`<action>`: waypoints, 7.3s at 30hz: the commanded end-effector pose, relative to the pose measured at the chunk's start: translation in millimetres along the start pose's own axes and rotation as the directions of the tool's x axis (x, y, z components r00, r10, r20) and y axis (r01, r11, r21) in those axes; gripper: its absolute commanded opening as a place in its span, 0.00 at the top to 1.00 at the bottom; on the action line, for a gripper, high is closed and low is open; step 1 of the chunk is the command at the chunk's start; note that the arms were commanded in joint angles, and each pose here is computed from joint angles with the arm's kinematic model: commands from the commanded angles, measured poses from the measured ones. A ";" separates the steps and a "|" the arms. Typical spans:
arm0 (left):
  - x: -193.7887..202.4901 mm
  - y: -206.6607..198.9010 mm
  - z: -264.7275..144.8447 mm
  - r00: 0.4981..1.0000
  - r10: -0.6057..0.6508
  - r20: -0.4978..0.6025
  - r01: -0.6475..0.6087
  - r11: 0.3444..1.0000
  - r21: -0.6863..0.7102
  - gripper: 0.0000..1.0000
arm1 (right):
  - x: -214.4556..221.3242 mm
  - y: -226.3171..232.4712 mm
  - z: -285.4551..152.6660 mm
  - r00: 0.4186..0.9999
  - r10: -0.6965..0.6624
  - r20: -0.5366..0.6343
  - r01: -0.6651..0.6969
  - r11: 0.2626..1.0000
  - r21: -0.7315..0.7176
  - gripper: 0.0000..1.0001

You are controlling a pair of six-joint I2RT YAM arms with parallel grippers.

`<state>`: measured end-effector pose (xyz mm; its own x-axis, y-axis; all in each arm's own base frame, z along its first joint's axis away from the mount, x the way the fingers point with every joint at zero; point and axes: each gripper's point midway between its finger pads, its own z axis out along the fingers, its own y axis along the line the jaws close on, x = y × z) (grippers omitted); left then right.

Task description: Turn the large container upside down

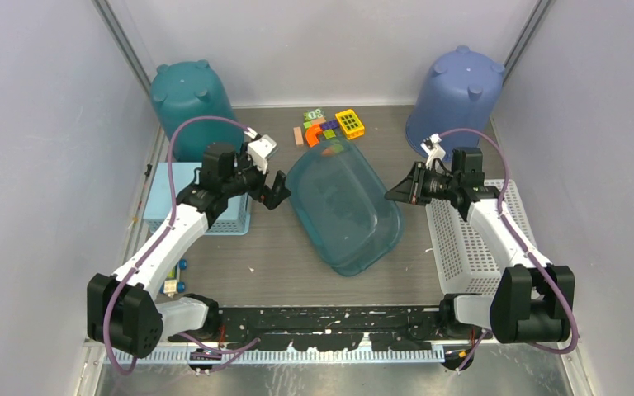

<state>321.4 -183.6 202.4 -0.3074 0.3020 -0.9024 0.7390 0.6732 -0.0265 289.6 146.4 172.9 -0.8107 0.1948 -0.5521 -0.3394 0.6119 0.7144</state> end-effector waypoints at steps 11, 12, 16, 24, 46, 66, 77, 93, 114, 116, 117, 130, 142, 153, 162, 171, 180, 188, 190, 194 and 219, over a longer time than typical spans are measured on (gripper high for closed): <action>-17.9 -0.7 -7.2 0.997 0.056 0.054 -0.056 0.998 -0.009 0.00 | -4.6 -13.9 -0.7 0.996 -0.032 0.079 0.032 0.999 0.001 0.99; -16.4 -1.4 -7.5 0.997 0.059 0.052 -0.059 0.998 -0.006 0.00 | -3.6 -15.7 -0.6 0.996 -0.035 0.079 0.035 0.999 0.003 0.99; -11.8 -3.8 -8.8 0.997 0.071 0.043 -0.072 0.997 0.004 0.00 | 1.6 -17.8 0.2 0.994 -0.075 0.080 0.076 0.997 -0.006 0.99; -6.8 -7.0 -9.7 0.997 0.072 0.038 -0.073 0.997 0.016 0.00 | 15.1 -22.2 1.1 0.986 -0.147 0.077 0.149 0.989 -0.021 0.99; 46.8 -0.9 -1.0 0.969 0.222 -0.112 -0.226 0.974 -0.021 0.00 | 8.0 -60.1 -0.1 0.983 -0.142 0.113 0.119 0.975 0.188 0.99; 66.5 0.1 36.7 0.949 0.214 -0.232 -0.234 0.970 -0.063 0.00 | 8.9 -58.2 0.3 0.983 -0.143 0.112 0.122 0.977 0.176 0.99; 67.2 3.4 48.5 0.947 0.196 -0.253 -0.222 0.972 -0.079 0.00 | 12.4 -60.5 2.9 0.986 -0.137 0.099 0.120 0.979 0.167 0.99; 67.9 21.9 56.3 0.942 0.164 -0.293 -0.220 0.961 -0.168 0.00 | 25.1 -63.9 13.9 0.990 -0.122 0.067 0.115 0.988 0.101 0.94; 62.0 27.4 58.3 0.943 0.157 -0.293 -0.220 0.956 -0.196 0.00 | 10.3 -46.8 20.1 0.999 0.002 0.033 -0.004 0.998 0.065 0.88; 62.1 27.5 58.5 0.943 0.158 -0.294 -0.221 0.955 -0.196 0.00 | 12.8 -46.5 21.1 0.999 0.020 0.032 -0.022 0.998 0.057 0.88; 62.8 27.6 58.5 0.942 0.157 -0.296 -0.221 0.955 -0.197 0.00 | 12.9 -45.3 21.2 0.999 0.029 0.034 -0.031 0.998 0.052 0.88; 68.0 28.5 61.4 0.939 0.151 -0.310 -0.218 0.956 -0.196 0.00 | 29.1 -23.0 30.1 0.998 0.054 0.011 -0.053 0.997 -0.046 0.78; 68.9 28.0 59.8 0.938 0.151 -0.311 -0.219 0.956 -0.196 0.00 | 39.5 -11.1 34.0 0.998 0.047 -0.028 -0.050 0.993 -0.105 0.77; 60.1 29.5 42.4 0.937 0.170 -0.304 -0.243 0.944 -0.222 0.00 | 46.6 1.9 29.8 0.999 0.015 -0.051 -0.023 0.986 -0.164 0.82; 48.4 27.7 25.6 0.945 0.187 -0.268 -0.255 0.935 -0.245 0.00 | 48.5 1.1 28.9 0.998 0.006 -0.062 -0.016 0.987 -0.158 0.79; 54.1 27.1 34.5 0.946 0.166 -0.279 -0.234 0.944 -0.234 0.00 | 49.1 -3.3 29.7 0.998 0.003 -0.057 -0.011 0.990 -0.139 0.78; 56.0 27.3 43.1 0.946 0.147 -0.287 -0.216 0.950 -0.225 0.00 | 53.4 -4.5 30.1 0.998 0.007 -0.066 -0.016 0.990 -0.143 0.75; 36.6 21.7 39.1 0.964 0.128 -0.233 -0.179 0.959 -0.217 0.00 | 54.8 -5.0 30.2 0.998 0.004 -0.067 -0.013 0.990 -0.144 0.75; 32.9 17.1 39.1 0.969 0.121 -0.215 -0.165 0.966 -0.200 0.00 | 54.8 -5.1 30.0 0.998 0.004 -0.066 -0.014 0.990 -0.143 0.75; 38.7 13.2 42.5 0.968 0.111 -0.223 -0.153 0.972 -0.177 0.00 | 54.3 -4.6 29.8 0.998 0.002 -0.064 -0.011 0.990 -0.144 0.75; 72.2 12.7 55.6 0.951 0.080 -0.300 -0.131 0.979 -0.157 0.00 | 51.6 -13.0 34.1 0.999 0.021 -0.045 -0.026 0.994 -0.110 0.53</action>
<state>348.2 -185.8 125.9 -0.3861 0.5377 -0.7495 0.6458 0.7378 0.1966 260.4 172.7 107.3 -0.8784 0.1711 -0.4463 -0.3019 0.5253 0.7955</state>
